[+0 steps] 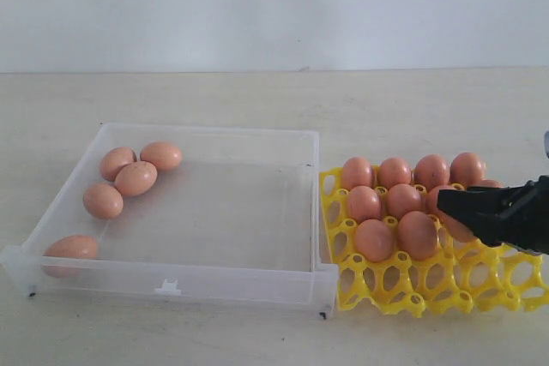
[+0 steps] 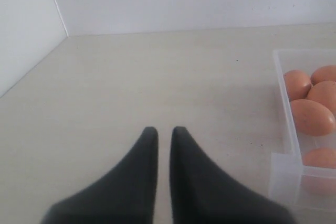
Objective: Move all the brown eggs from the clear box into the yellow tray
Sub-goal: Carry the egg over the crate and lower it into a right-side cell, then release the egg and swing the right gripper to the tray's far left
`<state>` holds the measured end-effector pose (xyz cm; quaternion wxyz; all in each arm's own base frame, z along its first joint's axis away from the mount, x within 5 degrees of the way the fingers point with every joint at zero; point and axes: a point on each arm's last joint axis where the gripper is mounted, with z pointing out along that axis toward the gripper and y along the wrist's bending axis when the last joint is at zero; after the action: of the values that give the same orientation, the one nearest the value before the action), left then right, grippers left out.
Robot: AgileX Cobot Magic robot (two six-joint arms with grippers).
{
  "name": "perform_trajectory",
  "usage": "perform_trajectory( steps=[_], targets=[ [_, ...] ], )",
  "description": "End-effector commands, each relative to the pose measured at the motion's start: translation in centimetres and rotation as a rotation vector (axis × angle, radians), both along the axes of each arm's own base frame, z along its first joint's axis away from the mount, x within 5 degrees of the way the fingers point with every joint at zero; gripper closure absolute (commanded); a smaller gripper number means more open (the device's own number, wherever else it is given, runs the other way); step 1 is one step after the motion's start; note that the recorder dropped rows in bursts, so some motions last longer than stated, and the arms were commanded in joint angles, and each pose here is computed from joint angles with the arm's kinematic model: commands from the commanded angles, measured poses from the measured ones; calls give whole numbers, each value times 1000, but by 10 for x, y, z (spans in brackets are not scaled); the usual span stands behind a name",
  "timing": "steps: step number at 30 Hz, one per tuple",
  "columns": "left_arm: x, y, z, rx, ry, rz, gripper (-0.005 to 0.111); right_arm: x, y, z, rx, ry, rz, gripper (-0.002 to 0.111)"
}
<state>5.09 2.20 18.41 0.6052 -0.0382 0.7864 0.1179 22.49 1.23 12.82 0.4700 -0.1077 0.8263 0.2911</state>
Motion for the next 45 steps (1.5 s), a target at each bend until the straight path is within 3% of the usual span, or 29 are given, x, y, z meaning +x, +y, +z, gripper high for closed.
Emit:
perform_trajectory(
  steps=[1,10,13,15,20,22,27,31,34,38,41,45],
  targets=[
    [1,-1,0,1,-6,-14,111,3,1,4,17,-36,3,47],
    [1,-1,0,4,-6,-14,111,4,0,4,24,-39,-14,46],
    [1,-1,0,4,-6,-14,111,4,3,10,83,-80,-2,48],
    [1,-1,0,4,-6,-14,111,4,6,19,124,-164,40,58],
    [1,-1,0,4,-6,-14,111,12,24,45,84,-294,178,97],
    [1,-1,0,4,-6,-14,111,22,44,65,65,-353,258,108],
    [1,-1,0,4,-6,-14,111,52,121,109,-237,-442,397,108],
    [1,-1,0,4,-6,-14,111,72,188,133,-639,-463,362,108],
    [1,-1,0,4,-6,-14,111,85,234,140,-812,-430,289,108],
    [1,-1,0,4,-6,-14,111,101,291,132,-846,-446,340,108],
    [1,-1,0,4,-6,-14,111,104,326,124,-833,-310,408,108],
    [1,-1,0,7,-3,-11,111,94,354,107,-863,-55,755,108]
  ],
)
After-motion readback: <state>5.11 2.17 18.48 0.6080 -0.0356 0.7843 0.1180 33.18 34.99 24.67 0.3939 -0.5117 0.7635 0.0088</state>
